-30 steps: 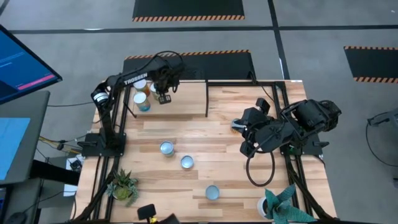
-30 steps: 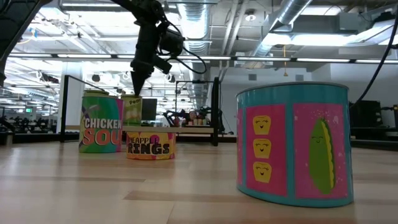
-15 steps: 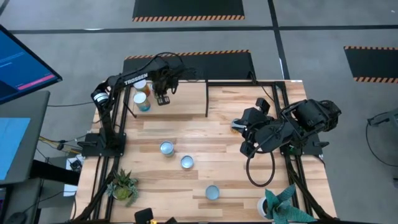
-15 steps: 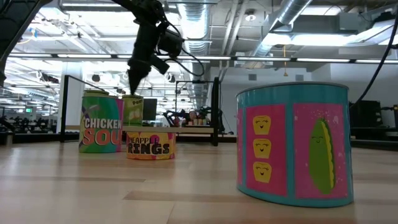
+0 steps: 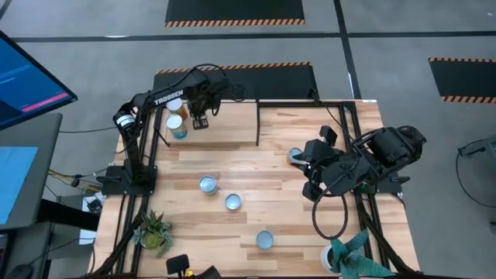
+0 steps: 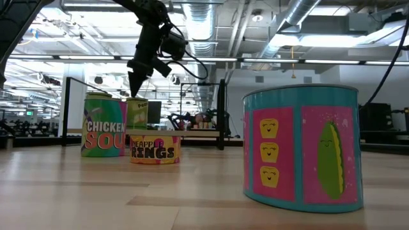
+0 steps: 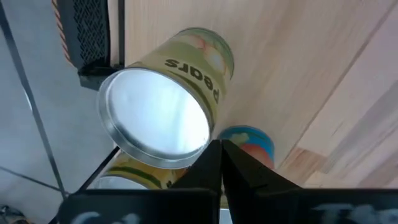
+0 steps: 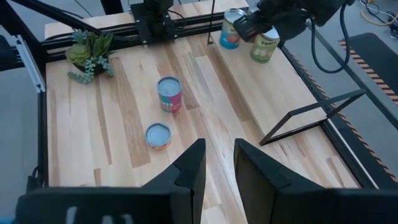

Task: Pick and place cans onto a shelf
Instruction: Put the pears can on the shelf aligned with the green green peas can, then adjust the tomatoes can, then adjust the pears can, then put the chicken soup can on the shelf aligned with the pears can

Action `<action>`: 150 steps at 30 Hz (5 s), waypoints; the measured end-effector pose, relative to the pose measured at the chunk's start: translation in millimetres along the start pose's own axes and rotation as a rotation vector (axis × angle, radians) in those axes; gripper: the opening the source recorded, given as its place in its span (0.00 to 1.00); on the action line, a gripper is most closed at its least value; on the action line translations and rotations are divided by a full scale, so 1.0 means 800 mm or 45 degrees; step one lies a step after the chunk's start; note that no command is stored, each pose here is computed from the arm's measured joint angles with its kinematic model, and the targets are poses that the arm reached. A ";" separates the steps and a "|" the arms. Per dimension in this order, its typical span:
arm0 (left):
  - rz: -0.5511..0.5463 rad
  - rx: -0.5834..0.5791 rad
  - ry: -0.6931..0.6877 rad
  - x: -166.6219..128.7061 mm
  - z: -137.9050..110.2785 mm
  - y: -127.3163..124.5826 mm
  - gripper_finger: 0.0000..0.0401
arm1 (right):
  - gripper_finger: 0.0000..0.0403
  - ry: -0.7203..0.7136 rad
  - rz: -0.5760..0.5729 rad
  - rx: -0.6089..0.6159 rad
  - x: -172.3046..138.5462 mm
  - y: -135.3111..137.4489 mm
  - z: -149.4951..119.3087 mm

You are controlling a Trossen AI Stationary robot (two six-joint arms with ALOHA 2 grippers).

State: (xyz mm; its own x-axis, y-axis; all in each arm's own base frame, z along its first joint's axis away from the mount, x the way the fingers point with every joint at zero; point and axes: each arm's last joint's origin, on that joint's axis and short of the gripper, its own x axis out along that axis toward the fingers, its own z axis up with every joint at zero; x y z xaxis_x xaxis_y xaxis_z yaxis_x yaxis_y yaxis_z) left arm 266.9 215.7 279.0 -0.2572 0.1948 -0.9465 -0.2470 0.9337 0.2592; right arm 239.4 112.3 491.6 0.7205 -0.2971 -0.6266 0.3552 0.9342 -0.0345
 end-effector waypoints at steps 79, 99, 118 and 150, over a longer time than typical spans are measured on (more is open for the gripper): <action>0.142 -0.121 -0.041 0.035 -0.085 -0.083 0.00 | 0.26 0.089 -0.055 -0.031 0.024 0.017 -0.019; 0.245 -0.115 -0.585 -0.007 -0.036 -0.050 0.00 | 0.26 0.089 -0.060 -0.027 0.025 0.015 -0.018; 0.288 -0.156 -0.516 0.019 -0.013 -0.023 0.00 | 0.26 0.092 -0.076 -0.010 0.029 0.010 -0.016; -0.387 -0.093 -0.527 -0.076 -0.027 -0.106 0.00 | 0.26 0.092 -0.081 -0.045 0.030 0.009 -0.015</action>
State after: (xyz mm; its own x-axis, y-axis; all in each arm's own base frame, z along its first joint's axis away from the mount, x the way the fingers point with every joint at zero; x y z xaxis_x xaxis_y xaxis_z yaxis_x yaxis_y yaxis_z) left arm 282.9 118.3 318.6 0.2241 0.0344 -0.9740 -0.3211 0.9462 -0.0405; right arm 252.0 114.7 467.3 0.6519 -0.3422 -0.6767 0.3766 0.9207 -0.1027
